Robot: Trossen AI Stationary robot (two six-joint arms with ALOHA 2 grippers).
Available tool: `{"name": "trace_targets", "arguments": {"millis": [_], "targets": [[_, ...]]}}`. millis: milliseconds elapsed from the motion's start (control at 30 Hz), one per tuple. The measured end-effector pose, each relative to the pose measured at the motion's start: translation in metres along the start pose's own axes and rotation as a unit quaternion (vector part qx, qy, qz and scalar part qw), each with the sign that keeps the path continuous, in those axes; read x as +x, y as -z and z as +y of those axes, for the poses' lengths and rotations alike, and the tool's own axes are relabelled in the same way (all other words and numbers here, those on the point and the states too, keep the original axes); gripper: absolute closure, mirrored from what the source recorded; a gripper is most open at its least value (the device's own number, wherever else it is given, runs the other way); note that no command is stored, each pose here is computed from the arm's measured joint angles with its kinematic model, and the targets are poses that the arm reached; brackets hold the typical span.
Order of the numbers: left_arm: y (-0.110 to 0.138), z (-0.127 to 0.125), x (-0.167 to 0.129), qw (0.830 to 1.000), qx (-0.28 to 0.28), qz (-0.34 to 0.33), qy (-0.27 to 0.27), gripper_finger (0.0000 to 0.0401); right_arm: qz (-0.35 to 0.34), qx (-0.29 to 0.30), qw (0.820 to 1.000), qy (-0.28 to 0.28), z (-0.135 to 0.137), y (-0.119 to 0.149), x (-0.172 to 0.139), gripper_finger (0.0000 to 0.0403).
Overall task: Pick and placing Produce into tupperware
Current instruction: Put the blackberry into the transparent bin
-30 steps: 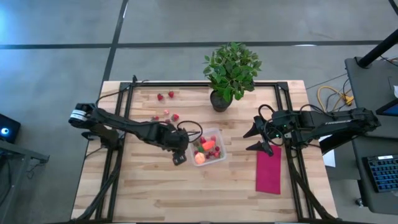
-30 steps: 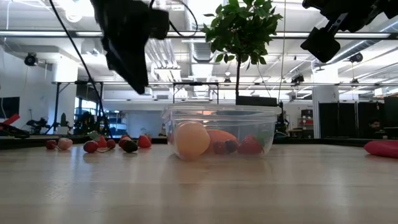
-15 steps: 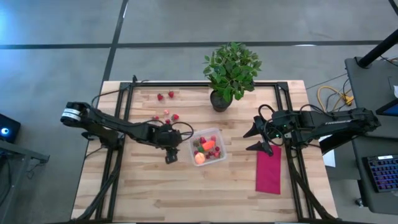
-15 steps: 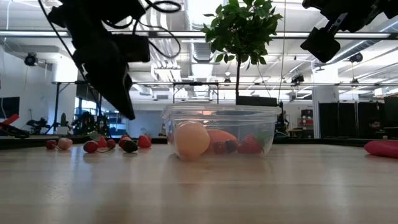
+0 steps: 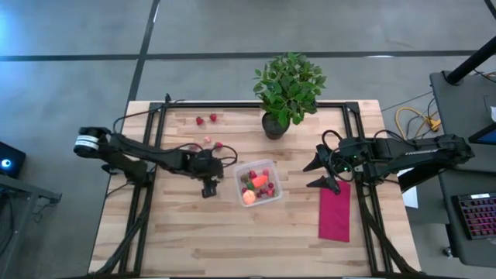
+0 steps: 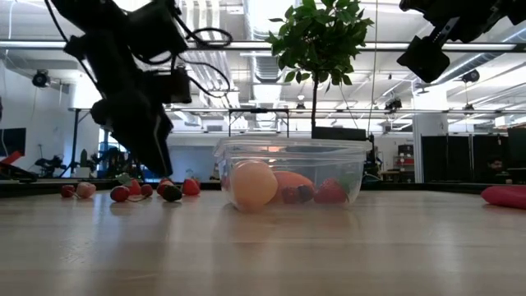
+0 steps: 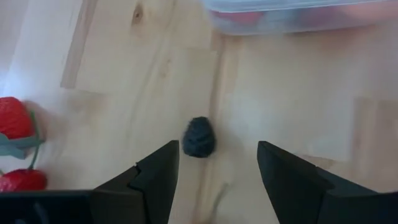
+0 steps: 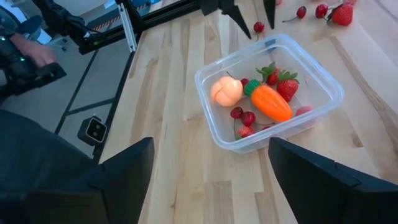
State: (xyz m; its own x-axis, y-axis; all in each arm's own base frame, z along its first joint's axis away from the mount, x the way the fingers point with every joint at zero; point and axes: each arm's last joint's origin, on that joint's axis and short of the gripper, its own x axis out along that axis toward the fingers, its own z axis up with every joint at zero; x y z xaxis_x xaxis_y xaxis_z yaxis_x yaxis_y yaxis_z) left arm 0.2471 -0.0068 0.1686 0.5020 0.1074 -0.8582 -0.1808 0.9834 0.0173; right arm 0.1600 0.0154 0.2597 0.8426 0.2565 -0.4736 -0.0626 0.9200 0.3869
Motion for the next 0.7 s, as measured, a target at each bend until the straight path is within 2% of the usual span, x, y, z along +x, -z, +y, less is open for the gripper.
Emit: {"name": "trace_targets", "arguments": {"millis": [233, 400, 700], "targets": [[0.004, 0.008, 0.013, 0.999, -0.006, 0.029, 0.011, 0.0199, 0.0, 0.0, 1.0, 0.0, 0.0, 0.0, 0.0, 0.0094], [0.002, 0.009, 0.017, 1.0, 0.012, 0.021, 0.015, 0.0199, 0.0, 0.0, 1.0, 0.0, 0.0, 0.0, 0.0, 0.0093], [0.001, 0.015, 0.022, 1.0, 0.0, 0.02, 0.008, 0.0199, 0.0, 0.0, 1.0, 0.0, 0.0, 0.0, 0.0, 0.0092]]}}
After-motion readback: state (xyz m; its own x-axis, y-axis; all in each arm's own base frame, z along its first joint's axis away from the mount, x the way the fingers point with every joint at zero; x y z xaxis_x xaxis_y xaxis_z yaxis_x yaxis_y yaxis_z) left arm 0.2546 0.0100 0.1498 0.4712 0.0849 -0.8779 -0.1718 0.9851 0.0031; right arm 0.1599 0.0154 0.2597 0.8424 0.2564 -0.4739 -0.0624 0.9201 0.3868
